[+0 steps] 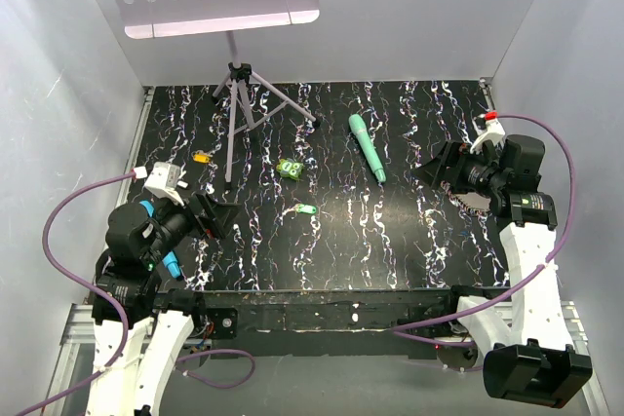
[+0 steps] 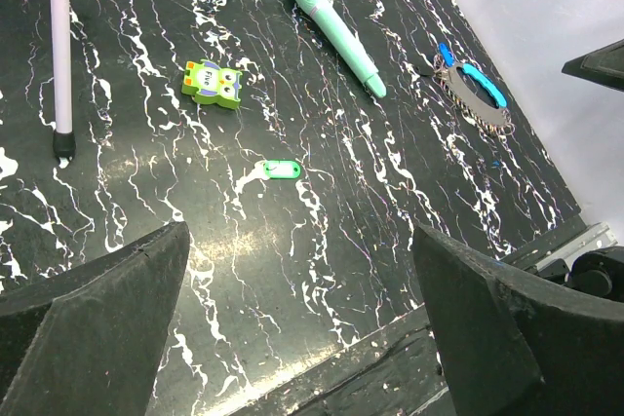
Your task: Put the keys on the keyring
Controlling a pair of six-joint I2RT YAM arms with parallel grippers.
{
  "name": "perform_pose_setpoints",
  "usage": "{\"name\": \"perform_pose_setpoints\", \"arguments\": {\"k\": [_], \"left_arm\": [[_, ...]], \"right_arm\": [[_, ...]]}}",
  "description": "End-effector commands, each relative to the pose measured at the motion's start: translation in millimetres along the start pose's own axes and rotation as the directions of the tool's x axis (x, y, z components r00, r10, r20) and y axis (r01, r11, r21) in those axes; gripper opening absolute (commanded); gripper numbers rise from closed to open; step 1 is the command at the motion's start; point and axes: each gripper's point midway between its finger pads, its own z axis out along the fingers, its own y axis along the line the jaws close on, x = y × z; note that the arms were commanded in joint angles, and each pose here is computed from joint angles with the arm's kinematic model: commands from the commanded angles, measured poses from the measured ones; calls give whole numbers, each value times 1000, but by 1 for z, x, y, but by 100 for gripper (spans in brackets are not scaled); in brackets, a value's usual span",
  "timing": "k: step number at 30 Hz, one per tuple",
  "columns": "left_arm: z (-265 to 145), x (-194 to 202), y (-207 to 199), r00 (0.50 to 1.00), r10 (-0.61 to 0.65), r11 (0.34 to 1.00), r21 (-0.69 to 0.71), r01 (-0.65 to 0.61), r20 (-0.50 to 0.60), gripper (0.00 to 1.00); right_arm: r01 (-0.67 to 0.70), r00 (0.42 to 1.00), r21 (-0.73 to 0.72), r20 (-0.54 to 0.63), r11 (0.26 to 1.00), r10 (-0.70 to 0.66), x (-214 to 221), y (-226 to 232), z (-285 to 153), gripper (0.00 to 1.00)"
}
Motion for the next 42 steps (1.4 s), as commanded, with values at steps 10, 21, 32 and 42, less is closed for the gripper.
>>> {"name": "perform_pose_setpoints", "arguments": {"k": [10,21,32,42], "left_arm": [[6,8,2,999,-41,999,6,41,-16,98],[32,41,12,965,-218,976,-16,218,-146,98],[57,74,31,890,-327,945,-124,303,-317,98],[83,103,27,839,-306,951,-184,248,-450,98]], "right_arm": [[152,988,-224,-1,963,-156,4,30,-3,95],[309,935,-504,8,806,-354,36,52,-7,93],[306,933,-545,10,780,-359,57,40,5,93],[286,935,-585,-3,759,-354,66,35,13,93]]}}
